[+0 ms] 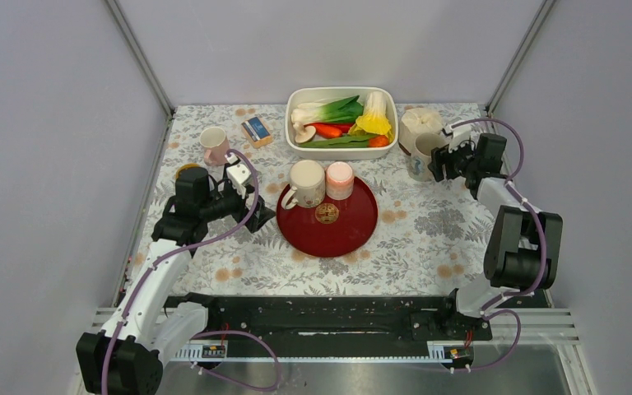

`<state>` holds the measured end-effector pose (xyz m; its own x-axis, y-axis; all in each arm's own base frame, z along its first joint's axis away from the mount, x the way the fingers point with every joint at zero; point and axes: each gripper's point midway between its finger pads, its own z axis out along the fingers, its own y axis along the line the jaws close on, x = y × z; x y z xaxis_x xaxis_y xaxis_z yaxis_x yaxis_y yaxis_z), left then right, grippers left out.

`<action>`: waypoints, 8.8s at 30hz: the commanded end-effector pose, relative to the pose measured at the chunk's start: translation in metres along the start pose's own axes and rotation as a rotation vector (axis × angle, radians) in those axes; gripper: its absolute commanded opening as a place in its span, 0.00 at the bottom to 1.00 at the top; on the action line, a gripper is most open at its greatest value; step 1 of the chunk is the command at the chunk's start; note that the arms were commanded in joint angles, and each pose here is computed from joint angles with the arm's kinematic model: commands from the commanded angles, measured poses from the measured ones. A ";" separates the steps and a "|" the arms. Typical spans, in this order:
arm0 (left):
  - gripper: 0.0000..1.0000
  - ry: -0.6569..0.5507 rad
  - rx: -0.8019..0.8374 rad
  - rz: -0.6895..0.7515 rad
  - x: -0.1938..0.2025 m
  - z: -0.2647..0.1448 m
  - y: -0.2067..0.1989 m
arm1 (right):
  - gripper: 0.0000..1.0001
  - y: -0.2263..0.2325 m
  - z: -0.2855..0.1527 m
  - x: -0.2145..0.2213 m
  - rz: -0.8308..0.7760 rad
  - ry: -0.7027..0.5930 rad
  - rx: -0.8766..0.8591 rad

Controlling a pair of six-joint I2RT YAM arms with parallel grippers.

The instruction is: Turn the mug right side up

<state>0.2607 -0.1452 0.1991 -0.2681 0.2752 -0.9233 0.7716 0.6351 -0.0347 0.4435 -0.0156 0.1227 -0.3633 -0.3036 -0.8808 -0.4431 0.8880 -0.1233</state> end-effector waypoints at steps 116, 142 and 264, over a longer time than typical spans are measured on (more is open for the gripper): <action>0.00 -0.947 0.535 -0.701 -0.264 -0.016 -0.018 | 0.89 0.271 -0.156 -0.270 0.678 -0.745 -0.875; 0.00 -0.904 0.654 -0.652 -0.246 0.025 -0.055 | 0.68 0.304 -0.114 -0.273 0.746 -0.711 -0.925; 0.99 -0.225 0.025 -0.159 -0.075 0.014 0.021 | 0.00 0.024 -0.147 0.034 -0.086 -0.122 0.128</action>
<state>0.3050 -0.1596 0.2462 -0.3252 0.0204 -0.9454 0.7077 0.6683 -0.2290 0.2595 -0.0506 0.1076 -0.4947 -0.1994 -0.8459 -0.2673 0.9610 -0.0702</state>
